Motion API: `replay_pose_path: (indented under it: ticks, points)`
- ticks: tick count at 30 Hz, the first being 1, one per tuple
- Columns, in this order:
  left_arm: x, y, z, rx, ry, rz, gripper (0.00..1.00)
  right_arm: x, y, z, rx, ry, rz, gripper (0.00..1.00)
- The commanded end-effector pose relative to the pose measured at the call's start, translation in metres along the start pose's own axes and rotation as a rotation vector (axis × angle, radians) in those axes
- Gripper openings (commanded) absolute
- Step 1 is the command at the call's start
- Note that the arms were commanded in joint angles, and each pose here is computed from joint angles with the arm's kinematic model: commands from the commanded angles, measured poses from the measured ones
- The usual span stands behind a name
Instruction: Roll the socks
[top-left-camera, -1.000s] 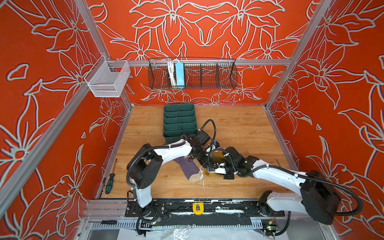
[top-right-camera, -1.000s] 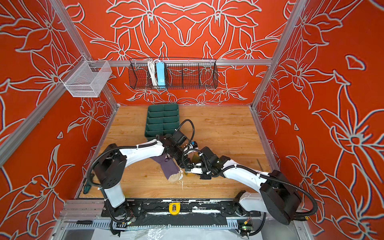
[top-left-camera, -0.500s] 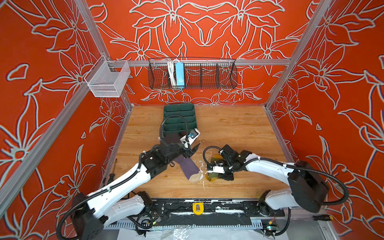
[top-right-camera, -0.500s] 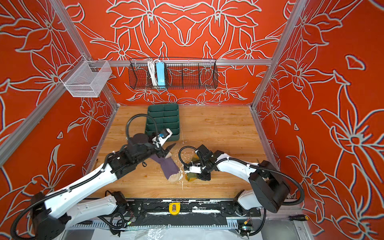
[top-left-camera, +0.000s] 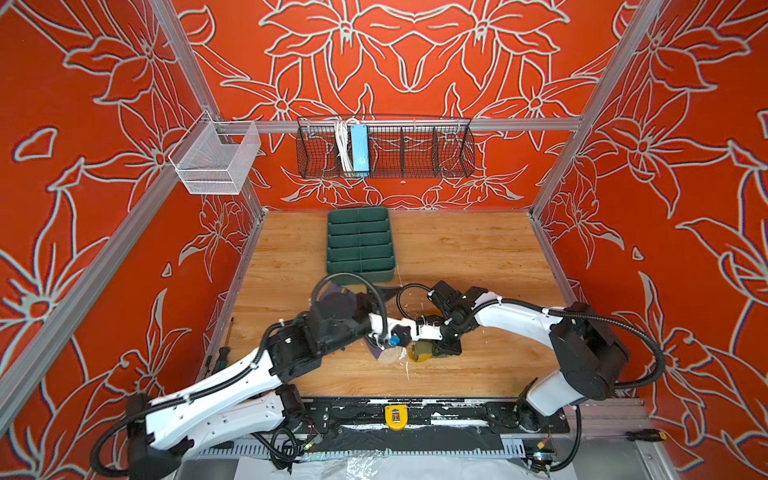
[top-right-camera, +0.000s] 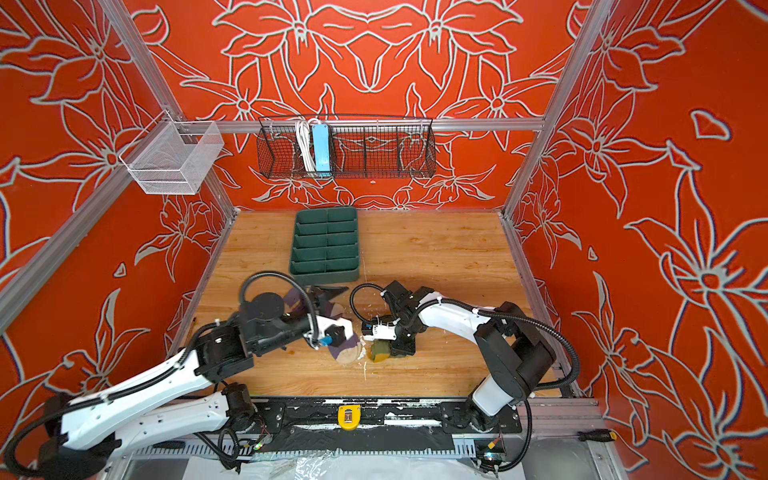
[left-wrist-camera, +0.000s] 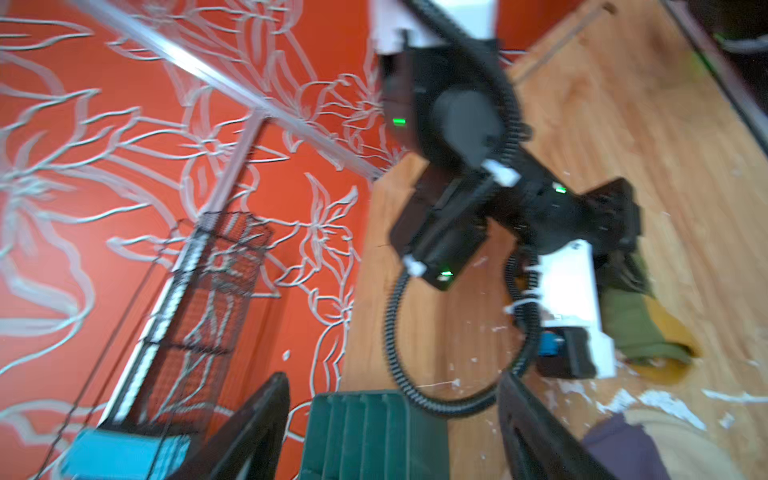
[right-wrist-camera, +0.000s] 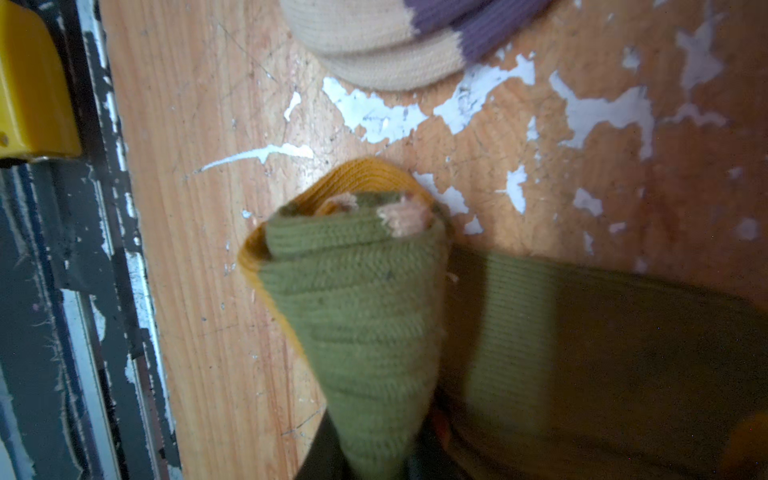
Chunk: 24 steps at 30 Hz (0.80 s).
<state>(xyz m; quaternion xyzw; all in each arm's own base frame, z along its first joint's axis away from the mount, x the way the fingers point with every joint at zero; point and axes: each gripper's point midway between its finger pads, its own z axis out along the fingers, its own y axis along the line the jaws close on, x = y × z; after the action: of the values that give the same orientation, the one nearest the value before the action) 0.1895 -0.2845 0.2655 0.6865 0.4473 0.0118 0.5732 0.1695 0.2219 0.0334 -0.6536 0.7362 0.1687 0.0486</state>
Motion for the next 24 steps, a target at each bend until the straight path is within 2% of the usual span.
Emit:
replay_pose_path:
  ticks: [1,6,13,18,24]
  points:
    - [0.02,-0.069,0.029,0.196,0.09,0.139,0.78,0.015,0.003,0.006,-0.048,0.071,0.041,0.0]
    - [0.012,-0.122,0.047,0.311,0.072,0.141,0.78,0.018,0.003,0.006,-0.119,0.104,0.104,0.0]
    - [0.02,-0.164,0.059,0.38,0.093,0.124,0.78,0.018,-0.003,0.001,-0.125,0.085,0.143,0.0]
    - [0.035,-0.167,0.095,0.277,0.181,0.022,0.76,0.016,-0.002,0.001,-0.122,0.068,0.148,0.0]
    - [0.064,-0.163,0.136,0.116,0.332,-0.008,0.72,0.015,-0.001,-0.002,-0.118,0.056,0.145,0.0]
